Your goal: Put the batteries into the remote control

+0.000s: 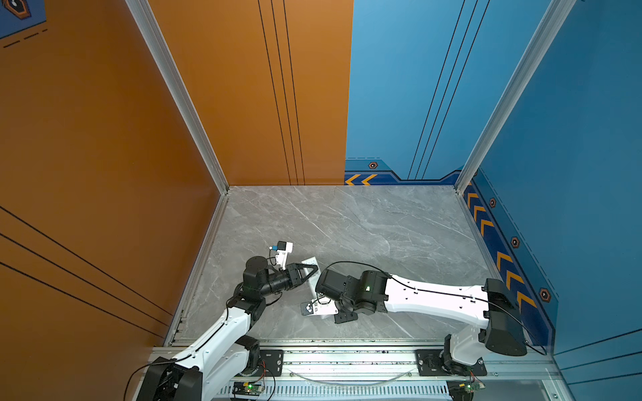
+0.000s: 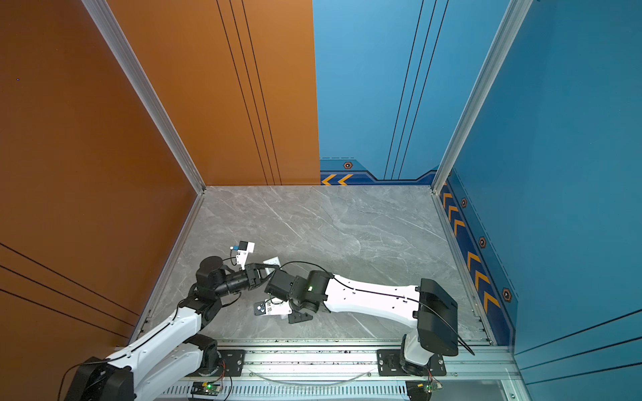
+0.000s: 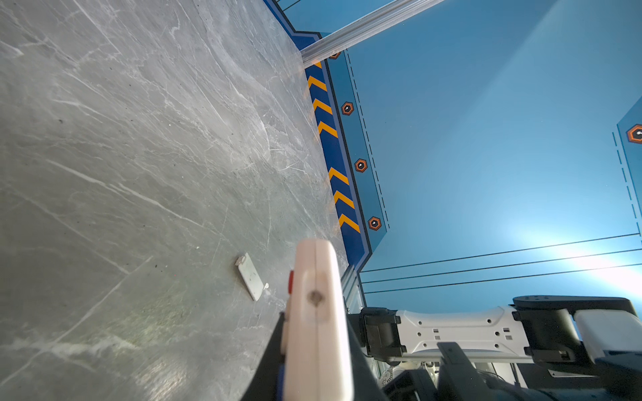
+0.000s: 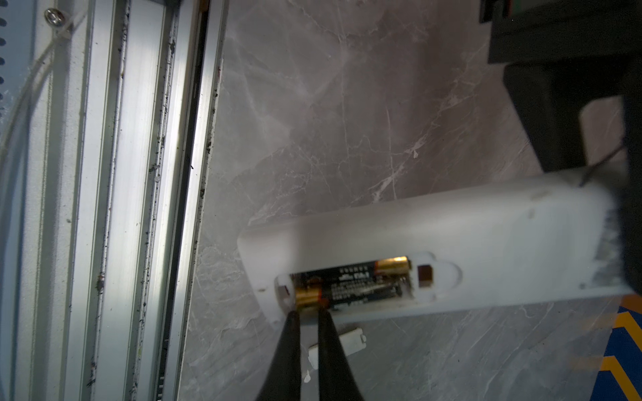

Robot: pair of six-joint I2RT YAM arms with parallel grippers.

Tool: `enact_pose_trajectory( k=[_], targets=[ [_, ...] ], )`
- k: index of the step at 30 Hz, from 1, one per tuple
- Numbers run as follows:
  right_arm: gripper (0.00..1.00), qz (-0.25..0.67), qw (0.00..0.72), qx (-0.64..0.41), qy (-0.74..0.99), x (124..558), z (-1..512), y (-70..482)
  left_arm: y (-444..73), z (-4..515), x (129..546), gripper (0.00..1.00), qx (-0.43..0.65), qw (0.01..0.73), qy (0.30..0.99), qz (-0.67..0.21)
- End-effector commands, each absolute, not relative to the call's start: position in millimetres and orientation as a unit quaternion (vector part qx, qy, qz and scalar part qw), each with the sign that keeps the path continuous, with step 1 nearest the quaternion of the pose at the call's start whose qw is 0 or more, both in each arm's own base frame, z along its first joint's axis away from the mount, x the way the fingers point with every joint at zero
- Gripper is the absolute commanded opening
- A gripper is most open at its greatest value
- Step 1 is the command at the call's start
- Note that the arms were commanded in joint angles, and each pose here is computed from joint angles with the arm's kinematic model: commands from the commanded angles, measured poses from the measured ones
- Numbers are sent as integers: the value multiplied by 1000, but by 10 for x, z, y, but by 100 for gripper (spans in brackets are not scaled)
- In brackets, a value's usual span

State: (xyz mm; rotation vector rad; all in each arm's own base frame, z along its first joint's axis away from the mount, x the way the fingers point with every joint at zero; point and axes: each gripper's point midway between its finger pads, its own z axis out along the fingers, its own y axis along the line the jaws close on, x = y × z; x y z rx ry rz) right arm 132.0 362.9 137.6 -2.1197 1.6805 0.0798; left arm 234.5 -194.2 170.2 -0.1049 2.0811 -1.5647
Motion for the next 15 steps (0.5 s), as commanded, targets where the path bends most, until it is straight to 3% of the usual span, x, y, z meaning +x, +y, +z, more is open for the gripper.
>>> enact_pose_trajectory(
  k=[1,15],
  targets=[
    [9,46,251,-750,611,1355,1460,3870,-2008,1896,2303,0,-15,270,755,-598],
    [3,18,251,-739,625,1437,1362,3899,-2011,1889,2304,0,-15,270,755,-597]
  ],
)
